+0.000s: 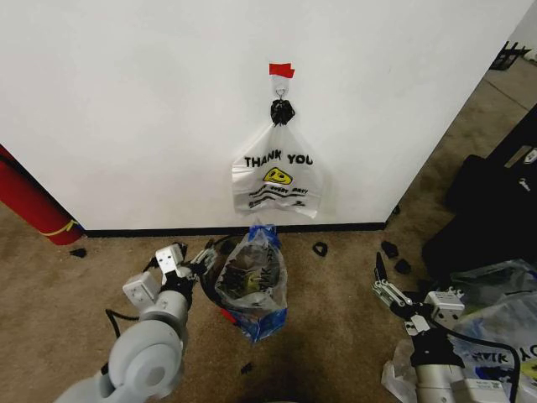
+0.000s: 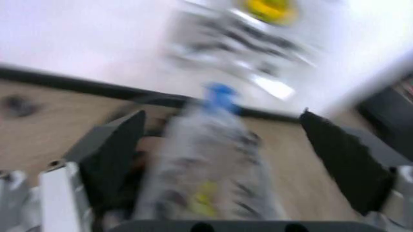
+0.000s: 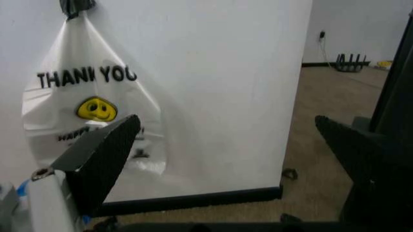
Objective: Pick up the garbage bag from the wall and place it over the trash bin.
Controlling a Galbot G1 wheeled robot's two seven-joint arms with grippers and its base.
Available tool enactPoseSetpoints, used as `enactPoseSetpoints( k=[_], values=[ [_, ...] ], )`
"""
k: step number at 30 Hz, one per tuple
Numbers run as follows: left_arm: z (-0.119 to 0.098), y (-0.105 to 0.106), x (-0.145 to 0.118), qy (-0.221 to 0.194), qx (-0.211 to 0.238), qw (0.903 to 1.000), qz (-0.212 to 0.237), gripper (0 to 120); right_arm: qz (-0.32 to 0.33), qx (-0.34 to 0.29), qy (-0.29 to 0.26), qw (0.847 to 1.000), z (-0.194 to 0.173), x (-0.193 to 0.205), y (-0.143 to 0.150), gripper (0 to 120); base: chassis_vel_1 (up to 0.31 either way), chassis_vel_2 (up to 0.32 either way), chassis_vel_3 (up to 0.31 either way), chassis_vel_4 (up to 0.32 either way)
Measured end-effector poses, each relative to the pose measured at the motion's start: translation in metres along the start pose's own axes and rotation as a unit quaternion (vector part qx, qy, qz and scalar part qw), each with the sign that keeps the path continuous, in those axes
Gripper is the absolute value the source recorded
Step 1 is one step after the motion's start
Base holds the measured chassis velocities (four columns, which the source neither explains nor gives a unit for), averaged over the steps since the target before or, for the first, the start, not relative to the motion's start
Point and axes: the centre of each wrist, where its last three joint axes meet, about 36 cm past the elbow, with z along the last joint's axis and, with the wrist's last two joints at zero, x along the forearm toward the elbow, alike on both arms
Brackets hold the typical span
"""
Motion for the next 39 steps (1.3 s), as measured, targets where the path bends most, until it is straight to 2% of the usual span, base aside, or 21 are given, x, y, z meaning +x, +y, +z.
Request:
enactPoseSetpoints(
  k=[2,5,6,8,11,14,19,26,27,31,33,35,39],
  values=[
    [-0.003,0.0,-0.002,0.014,-0.029,0.9989,0.035,98,0.001,-0.002,0.001,1.0,0.0,0.0,0.0,100,0.0,0.0,0.0,0.0],
    [-0.008,0.008,-0.013,0.046,-0.101,0.9907,0.078,100,0.002,-0.003,0.002,1.0,0.0,-0.001,-0.001,100,0.0,0.0,0.0,0.0],
    [-0.008,0.008,-0.013,0.046,-0.101,0.9907,0.078,100,0.002,-0.003,0.002,1.0,0.0,-0.001,-0.001,100,0.0,0.0,0.0,0.0],
    [-0.007,0.017,-0.021,0.07,-0.143,0.9844,0.075,100,0.003,-0.003,0.003,1.0,0.001,-0.002,-0.001,100,0.0,0.0,0.0,0.0],
    [0.001,0.026,-0.031,0.074,-0.172,0.9809,0.054,96,0.004,-0.005,0.006,1.0,0.005,-0.003,-0.001,100,0.0,0.0,0.0,0.0],
    [0.006,0.032,-0.037,0.075,-0.18,0.9798,0.043,94,0.002,-0.006,0.007,1.0,0.007,-0.004,-0.002,100,0.0,0.0,0.0,0.0],
    [0.013,0.042,-0.049,0.076,-0.184,0.9797,0.025,84,-0.004,-0.015,0.013,1.0,0.007,-0.005,0.0,100,0.0,0.0,0.0,0.0],
    [0.027,0.053,-0.057,0.095,-0.178,0.9793,0.012,55,-0.01,-0.024,0.019,0.999,0.004,-0.006,0.001,100,0.0,0.0,0.0,0.0],
    [0.027,0.053,-0.057,0.095,-0.178,0.9793,0.012,55,-0.01,-0.024,0.019,0.999,0.004,-0.006,0.001,100,0.0,0.0,0.0,0.0],
    [0.029,0.055,-0.061,0.096,-0.176,0.9796,0.007,43,-0.013,-0.026,0.02,0.999,0.003,-0.007,0.001,100,0.0,0.0,0.0,0.0],
    [0.029,0.055,-0.064,0.095,-0.175,0.98,0.001,29,-0.018,-0.027,0.024,0.999,0.005,-0.008,0.001,100,0.0,0.0,0.0,0.0],
    [0.03,0.056,-0.064,0.095,-0.174,0.9801,-0.001,27,-0.021,-0.028,0.027,0.999,0.006,-0.008,0.001,100,0.0,0.0,0.0,0.0],
    [0.03,0.057,-0.064,0.096,-0.173,0.9802,-0.006,12,-0.034,-0.031,0.041,0.998,0.009,-0.01,0.001,100,0.0,0.0,0.0,0.0]
  ],
)
